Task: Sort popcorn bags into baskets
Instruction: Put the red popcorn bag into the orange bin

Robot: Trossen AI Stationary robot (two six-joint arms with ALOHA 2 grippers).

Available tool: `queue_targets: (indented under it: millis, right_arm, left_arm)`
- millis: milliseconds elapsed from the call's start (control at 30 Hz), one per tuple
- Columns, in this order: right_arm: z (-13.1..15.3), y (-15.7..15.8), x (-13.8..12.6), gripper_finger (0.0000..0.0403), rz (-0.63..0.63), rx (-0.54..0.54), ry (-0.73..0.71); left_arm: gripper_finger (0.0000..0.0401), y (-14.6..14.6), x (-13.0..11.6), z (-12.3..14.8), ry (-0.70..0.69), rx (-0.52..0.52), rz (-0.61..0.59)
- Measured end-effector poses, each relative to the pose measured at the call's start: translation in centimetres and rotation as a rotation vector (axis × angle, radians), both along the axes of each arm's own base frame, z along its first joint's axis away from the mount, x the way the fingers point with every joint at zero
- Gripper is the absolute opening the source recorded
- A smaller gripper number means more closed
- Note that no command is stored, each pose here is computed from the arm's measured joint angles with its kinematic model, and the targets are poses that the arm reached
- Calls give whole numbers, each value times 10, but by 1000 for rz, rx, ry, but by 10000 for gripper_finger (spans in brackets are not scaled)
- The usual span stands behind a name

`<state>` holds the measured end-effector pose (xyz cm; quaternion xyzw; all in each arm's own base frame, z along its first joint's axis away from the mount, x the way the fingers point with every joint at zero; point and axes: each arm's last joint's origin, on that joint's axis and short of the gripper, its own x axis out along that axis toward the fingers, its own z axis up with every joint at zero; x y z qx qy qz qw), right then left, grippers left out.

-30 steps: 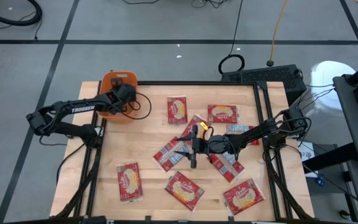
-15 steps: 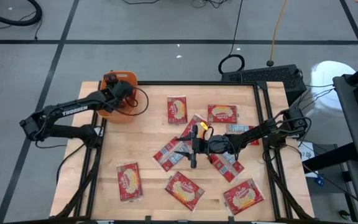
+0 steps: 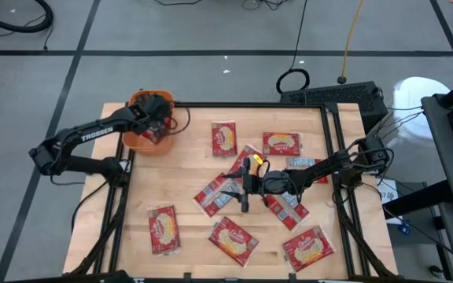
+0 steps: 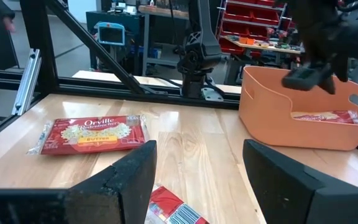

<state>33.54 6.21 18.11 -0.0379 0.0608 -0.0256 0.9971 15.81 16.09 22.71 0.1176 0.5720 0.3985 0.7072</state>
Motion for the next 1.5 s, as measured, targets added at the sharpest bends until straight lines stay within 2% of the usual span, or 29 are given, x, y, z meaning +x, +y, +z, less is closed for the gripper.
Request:
queue_targets:
  millis: [67, 133, 200, 333, 400, 500, 600, 667, 800, 1000, 1167, 1500]
  right_arm:
    - [-1, 0, 0, 233, 0, -3, 7]
    - [-1, 0, 0, 233, 0, -5, 16]
    - [-2, -1, 0, 233, -1, -11, 18]
    - [-3, -3, 0, 233, -15, 25, 31]
    - [-6, -3, 0, 233, -20, 51, 55]
    - [-9, -3, -1, 233, -26, 78, 83]
    - [-9, -3, -1, 233, -34, 114, 85]
    - [-9, -3, -1, 233, -40, 132, 80]
    - [-9, -6, -1, 233, -71, 103, 81]
    - [-8, -19, 1, 233, -157, 4, 80]
    - [-8, -28, 2, 233, -182, 3, 81]
    - [-9, -34, 2, 233, -209, 64, 77]
  left_arm:
    - [147, 9, 2, 2, -86, 19, 111]
    - [136, 19, 2, 8, -210, 30, 277]
    - [134, 24, 2, 14, -307, -11, 371]
    - [156, 14, 13, 12, -425, -160, 346]
    - [171, 3, 21, 7, -439, -197, 320]
    - [187, -14, 30, 0, -427, -167, 323]
    - [195, -25, 37, -2, -439, -64, 352]
    - [195, -27, 41, -3, -477, -36, 350]
    - [196, -18, 49, -5, -598, 3, 382]
    - [196, 4, 51, -28, -569, -5, 479]
    - [196, 18, 47, -43, -574, -73, 560]
    - [196, 25, 42, -45, -570, -97, 564]
